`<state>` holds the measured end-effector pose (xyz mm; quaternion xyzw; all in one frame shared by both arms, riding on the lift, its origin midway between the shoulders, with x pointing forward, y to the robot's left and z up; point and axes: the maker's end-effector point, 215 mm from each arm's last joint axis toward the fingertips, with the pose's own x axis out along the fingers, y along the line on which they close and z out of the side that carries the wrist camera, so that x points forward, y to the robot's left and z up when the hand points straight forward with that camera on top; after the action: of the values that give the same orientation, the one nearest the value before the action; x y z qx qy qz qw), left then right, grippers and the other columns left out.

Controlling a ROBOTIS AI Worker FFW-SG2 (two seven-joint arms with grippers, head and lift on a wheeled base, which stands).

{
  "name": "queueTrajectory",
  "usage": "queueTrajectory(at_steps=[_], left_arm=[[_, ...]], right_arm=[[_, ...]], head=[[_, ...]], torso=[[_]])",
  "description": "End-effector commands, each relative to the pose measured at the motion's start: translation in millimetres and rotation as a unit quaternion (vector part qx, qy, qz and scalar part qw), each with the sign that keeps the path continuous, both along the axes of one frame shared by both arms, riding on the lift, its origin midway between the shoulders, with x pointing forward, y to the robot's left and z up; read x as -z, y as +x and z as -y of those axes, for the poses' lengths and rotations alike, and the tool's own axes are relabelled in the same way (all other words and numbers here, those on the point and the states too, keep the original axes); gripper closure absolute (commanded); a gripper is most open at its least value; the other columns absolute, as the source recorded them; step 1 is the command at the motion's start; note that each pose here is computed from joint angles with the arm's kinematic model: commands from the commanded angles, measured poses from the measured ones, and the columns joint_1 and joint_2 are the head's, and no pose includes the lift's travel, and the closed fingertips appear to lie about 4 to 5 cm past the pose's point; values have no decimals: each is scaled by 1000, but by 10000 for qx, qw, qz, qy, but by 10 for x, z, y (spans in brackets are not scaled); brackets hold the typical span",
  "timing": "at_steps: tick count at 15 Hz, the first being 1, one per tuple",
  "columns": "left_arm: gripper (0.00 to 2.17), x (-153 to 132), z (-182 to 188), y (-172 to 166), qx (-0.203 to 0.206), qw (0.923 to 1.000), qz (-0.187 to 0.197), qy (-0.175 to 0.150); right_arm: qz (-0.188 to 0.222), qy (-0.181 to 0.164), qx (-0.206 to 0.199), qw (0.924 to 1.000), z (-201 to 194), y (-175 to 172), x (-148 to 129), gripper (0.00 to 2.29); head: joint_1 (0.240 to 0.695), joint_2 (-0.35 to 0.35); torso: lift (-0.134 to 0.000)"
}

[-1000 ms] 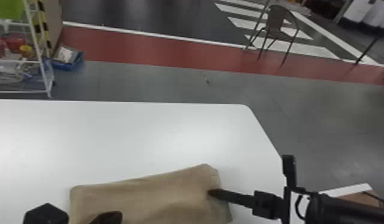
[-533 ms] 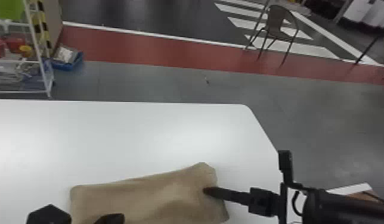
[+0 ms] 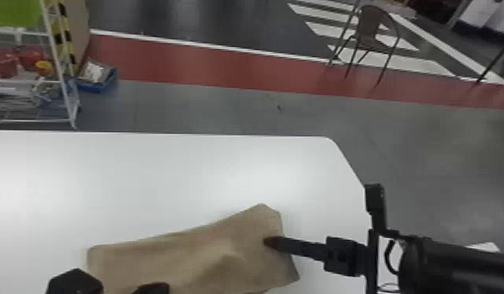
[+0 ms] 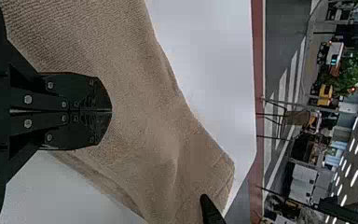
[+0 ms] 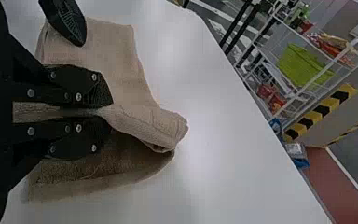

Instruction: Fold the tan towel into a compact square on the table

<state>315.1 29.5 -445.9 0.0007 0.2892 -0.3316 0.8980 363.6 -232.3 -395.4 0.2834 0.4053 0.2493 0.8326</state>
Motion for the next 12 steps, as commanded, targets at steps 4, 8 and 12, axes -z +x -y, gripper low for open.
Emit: queueTrajectory(at_steps=[4, 8, 12], left_arm=[[1794, -12, -3, 33, 5, 10000, 15, 11], [1794, -5, -25, 38, 0, 10000, 18, 32], [1794, 4, -56, 51, -31, 10000, 16, 47]], right_arm=[[-400, -455, 297, 9977, 367, -43, 342, 269], [-387, -545, 388, 9970, 503, 142, 389, 265], [-479, -542, 363, 9967, 493, 359, 399, 269]], head=[[695, -350], [695, -350], [695, -350]], torso=[[-123], [-123], [-123]])
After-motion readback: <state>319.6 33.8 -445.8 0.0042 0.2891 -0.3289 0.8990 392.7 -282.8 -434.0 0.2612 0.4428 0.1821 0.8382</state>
